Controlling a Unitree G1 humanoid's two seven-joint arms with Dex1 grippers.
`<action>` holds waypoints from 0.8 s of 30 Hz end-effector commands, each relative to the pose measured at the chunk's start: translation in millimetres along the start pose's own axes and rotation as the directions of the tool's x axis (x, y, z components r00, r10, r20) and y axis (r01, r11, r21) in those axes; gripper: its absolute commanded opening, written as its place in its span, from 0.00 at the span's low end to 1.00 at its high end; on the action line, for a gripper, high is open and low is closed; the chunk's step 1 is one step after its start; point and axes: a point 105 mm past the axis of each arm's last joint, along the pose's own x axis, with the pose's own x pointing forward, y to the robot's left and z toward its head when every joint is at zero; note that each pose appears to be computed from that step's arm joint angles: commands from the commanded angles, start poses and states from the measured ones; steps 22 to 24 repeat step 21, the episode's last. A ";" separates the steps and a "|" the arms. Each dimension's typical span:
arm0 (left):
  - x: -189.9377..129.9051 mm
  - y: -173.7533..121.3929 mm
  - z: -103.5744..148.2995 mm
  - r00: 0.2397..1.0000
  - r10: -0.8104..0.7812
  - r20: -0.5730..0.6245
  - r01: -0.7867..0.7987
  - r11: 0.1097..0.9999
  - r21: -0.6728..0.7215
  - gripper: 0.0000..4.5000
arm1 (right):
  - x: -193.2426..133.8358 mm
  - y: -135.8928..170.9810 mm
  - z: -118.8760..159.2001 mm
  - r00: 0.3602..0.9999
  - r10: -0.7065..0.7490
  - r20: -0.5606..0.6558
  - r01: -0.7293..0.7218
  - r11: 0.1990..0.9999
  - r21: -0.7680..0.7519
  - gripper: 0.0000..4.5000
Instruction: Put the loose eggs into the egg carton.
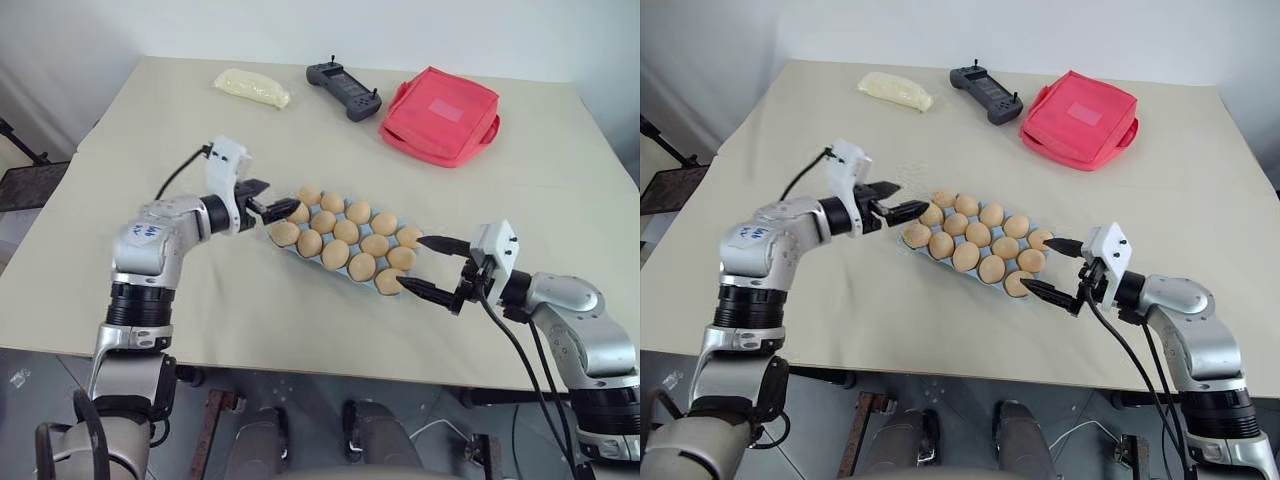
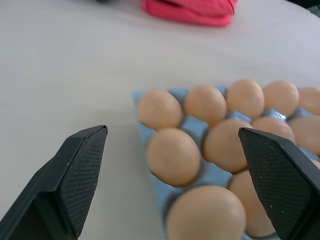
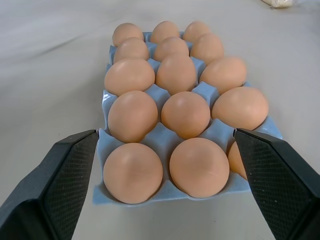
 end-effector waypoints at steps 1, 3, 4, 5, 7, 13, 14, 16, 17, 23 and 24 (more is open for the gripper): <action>-32.2 15.6 25.7 0.984 0.020 0.175 -0.049 0.985 0.164 1.00 | -15.0 -8.5 13.4 0.999 -0.031 0.016 0.032 0.998 -0.050 1.00; -44.3 21.4 21.1 0.981 0.023 0.192 -0.060 0.980 0.188 1.00 | -19.2 -9.7 12.6 0.999 -0.037 0.007 0.037 0.998 -0.052 1.00; -50.3 23.7 20.0 0.978 0.028 0.208 -0.071 0.977 0.202 1.00 | -21.4 -10.5 11.9 0.999 -0.042 0.000 0.042 0.998 -0.051 1.00; -55.2 25.1 19.3 0.973 0.030 0.228 -0.080 0.973 0.215 1.00 | -23.1 -11.0 11.0 0.999 -0.046 -0.006 0.046 0.998 -0.050 1.00; -65.0 26.3 9.2 0.976 0.025 0.217 -0.078 0.967 0.242 1.00 | -25.9 -11.3 9.7 0.999 -0.053 -0.013 0.052 0.997 -0.048 1.00; -78.9 17.2 -15.8 0.988 -0.031 0.151 -0.004 0.975 0.223 1.00 | -30.7 -9.1 6.8 0.998 -0.064 -0.022 0.063 0.997 -0.035 1.00; -80.6 16.4 -19.5 0.989 -0.036 0.141 0.005 0.976 0.216 1.00 | -31.3 -8.7 6.3 0.998 -0.064 -0.024 0.063 0.997 -0.033 1.00; -83.0 17.3 -24.1 0.991 -0.031 0.132 0.002 0.977 0.211 1.00 | -32.3 -8.4 5.8 0.998 -0.064 -0.027 0.063 0.997 -0.032 1.00; -84.0 17.7 -24.4 0.990 -0.027 0.135 -0.002 0.976 0.216 1.00 | -32.8 -8.3 5.4 0.998 -0.064 -0.031 0.063 0.998 -0.031 1.00; -85.9 17.4 -19.8 0.984 -0.028 0.179 -0.014 0.973 0.229 1.00 | -33.2 -7.6 5.4 0.997 -0.062 -0.035 0.061 0.998 -0.030 1.00; -85.9 17.4 -19.8 0.984 -0.028 0.179 -0.014 0.973 0.229 1.00 | -33.2 -7.6 5.4 0.997 -0.062 -0.035 0.061 0.998 -0.030 1.00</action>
